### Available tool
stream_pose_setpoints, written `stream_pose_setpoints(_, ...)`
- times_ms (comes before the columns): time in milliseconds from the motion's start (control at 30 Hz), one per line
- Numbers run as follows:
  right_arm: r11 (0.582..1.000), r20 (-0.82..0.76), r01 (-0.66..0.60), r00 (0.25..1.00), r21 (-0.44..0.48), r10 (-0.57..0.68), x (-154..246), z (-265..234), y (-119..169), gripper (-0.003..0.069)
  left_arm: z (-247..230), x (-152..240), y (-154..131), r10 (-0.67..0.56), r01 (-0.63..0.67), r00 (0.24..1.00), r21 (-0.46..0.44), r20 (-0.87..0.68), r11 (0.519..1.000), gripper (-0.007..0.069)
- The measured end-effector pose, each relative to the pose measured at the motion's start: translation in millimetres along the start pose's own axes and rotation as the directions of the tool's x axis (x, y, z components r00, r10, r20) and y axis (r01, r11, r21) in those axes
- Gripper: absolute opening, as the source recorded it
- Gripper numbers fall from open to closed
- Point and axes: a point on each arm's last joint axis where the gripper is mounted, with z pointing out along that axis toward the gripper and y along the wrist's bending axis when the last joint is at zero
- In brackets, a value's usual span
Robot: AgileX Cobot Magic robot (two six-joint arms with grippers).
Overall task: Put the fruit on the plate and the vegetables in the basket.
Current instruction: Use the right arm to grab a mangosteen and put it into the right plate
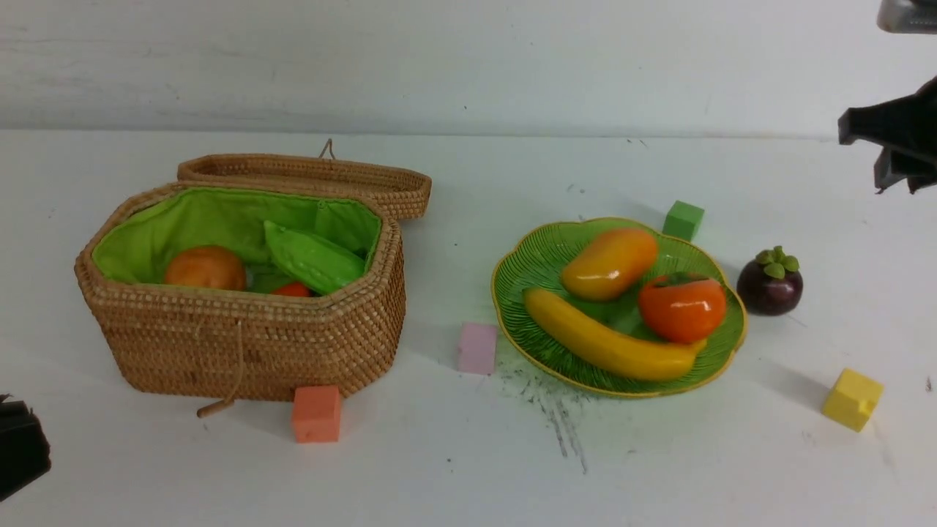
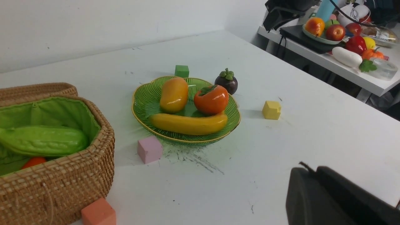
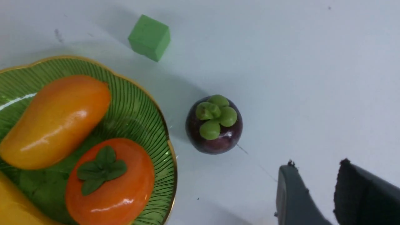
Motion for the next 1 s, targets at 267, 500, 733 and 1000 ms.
stream_pose_setpoints(267, 0.993, -0.101, -0.114, 0.989, -0.023, 0.111, 5, 47, -15, 0.0400, 0, -1, 0, 0.000, 0.000, 1.000, 0.003, 0.014, 1.000, 0.0024)
stream_pose_setpoints(500, 0.992, -0.110, -0.122, 0.987, -0.026, 0.119, 9, 87, -14, 0.0596, 0, -2, 0, 0.000, 0.000, 1.000, 0.004, 0.019, 1.000, 0.0024)
stream_pose_setpoints(733, 0.985, -0.124, -0.164, 0.980, -0.050, 0.156, 16, 125, -11, 0.0637, 0, -2, 0, 0.000, 0.000, 1.000, 0.005, 0.020, 1.000, 0.0024)
stream_pose_setpoints(1000, 0.967, -0.143, -0.226, 0.968, -0.121, 0.208, 20, 144, -3, 0.0627, 0, -2, -1, -0.003, 0.003, 1.000, 0.007, 0.019, 1.000, 0.0024)
